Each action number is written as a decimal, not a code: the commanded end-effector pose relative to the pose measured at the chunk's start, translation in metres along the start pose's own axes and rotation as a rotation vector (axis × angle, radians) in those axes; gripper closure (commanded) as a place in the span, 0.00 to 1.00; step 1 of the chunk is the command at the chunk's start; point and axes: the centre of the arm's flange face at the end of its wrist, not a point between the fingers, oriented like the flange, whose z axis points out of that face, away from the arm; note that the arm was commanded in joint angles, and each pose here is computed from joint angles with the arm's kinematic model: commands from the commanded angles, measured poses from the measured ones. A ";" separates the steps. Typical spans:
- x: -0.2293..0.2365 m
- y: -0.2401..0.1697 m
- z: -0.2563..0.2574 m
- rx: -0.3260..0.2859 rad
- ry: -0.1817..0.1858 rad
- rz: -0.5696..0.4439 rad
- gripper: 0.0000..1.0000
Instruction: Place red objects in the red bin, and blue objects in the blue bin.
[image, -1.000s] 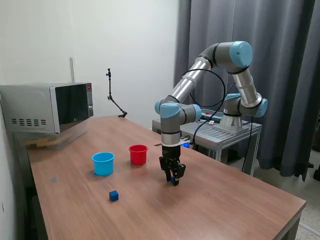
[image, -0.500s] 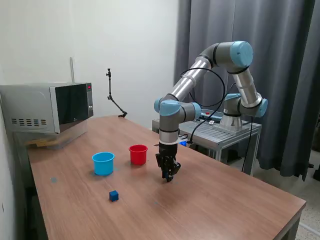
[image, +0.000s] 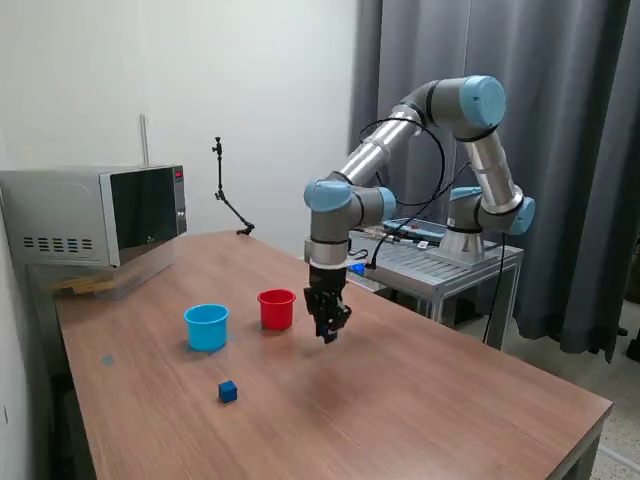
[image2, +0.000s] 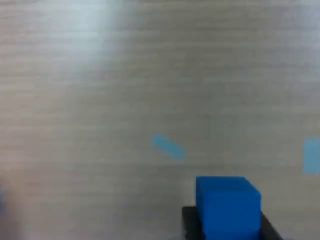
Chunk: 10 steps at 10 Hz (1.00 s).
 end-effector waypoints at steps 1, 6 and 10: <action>-0.037 0.016 -0.053 -0.074 0.002 0.045 1.00; -0.111 0.064 -0.141 -0.152 0.003 0.143 1.00; -0.130 0.105 -0.149 -0.200 -0.009 0.082 1.00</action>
